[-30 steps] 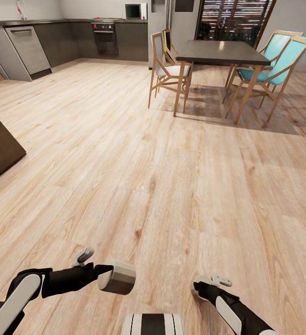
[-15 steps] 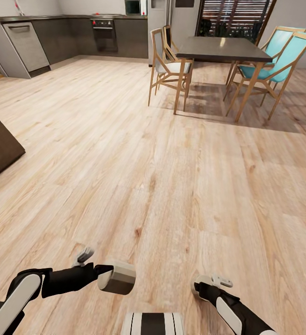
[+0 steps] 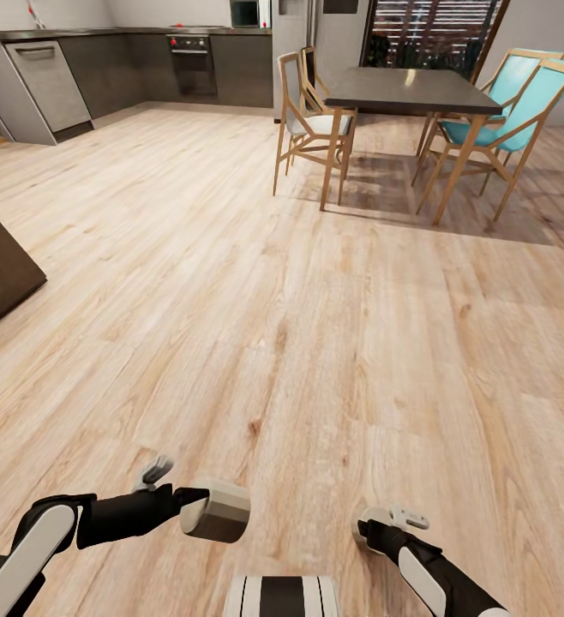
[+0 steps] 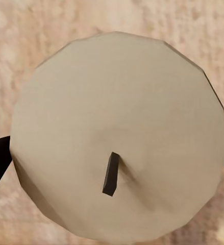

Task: Place each of the two pumpkins and all three candles from the living room inside a cabinet in the living room (use any cabinet), then make sure every cabinet is closed, and position the cauldron so it is next to a table in the living room.

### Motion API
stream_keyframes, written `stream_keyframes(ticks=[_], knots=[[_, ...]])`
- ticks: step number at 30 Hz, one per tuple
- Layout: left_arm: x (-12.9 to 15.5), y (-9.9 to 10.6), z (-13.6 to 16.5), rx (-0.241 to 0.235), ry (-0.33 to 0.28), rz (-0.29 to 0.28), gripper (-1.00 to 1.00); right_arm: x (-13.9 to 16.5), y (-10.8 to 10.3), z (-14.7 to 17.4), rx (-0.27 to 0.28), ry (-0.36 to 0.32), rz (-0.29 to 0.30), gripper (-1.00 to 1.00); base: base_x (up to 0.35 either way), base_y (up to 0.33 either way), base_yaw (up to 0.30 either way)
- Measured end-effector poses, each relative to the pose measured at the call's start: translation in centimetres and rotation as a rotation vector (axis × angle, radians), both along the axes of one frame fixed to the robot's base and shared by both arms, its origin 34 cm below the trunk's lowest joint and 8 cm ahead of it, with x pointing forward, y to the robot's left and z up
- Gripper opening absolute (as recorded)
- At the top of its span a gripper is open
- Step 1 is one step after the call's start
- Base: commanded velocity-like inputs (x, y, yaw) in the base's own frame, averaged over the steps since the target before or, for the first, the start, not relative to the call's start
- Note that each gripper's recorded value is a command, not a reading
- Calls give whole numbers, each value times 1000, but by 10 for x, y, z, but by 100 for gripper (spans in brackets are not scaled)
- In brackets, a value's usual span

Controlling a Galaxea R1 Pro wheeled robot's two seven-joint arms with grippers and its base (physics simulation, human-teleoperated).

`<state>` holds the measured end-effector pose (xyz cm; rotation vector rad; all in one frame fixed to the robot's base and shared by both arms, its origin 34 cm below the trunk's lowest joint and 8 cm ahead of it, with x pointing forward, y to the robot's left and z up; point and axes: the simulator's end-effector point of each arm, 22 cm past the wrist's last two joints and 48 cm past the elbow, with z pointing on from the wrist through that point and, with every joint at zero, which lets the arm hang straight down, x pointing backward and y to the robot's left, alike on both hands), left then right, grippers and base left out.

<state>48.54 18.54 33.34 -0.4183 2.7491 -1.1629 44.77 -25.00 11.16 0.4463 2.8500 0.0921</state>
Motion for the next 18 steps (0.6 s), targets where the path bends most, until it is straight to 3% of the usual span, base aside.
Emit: stream_keyframes(ticks=[5, 18], knots=[[3, -5, 9, -37, -4, 15, -100, 3, 0, 3, 0, -7, -1, -100, 0, 0, 0], [6, -4, 19, -42, -23, 17, -100, 10, 0, 11, -1, -27, -1, -100, 0, 0, 0]])
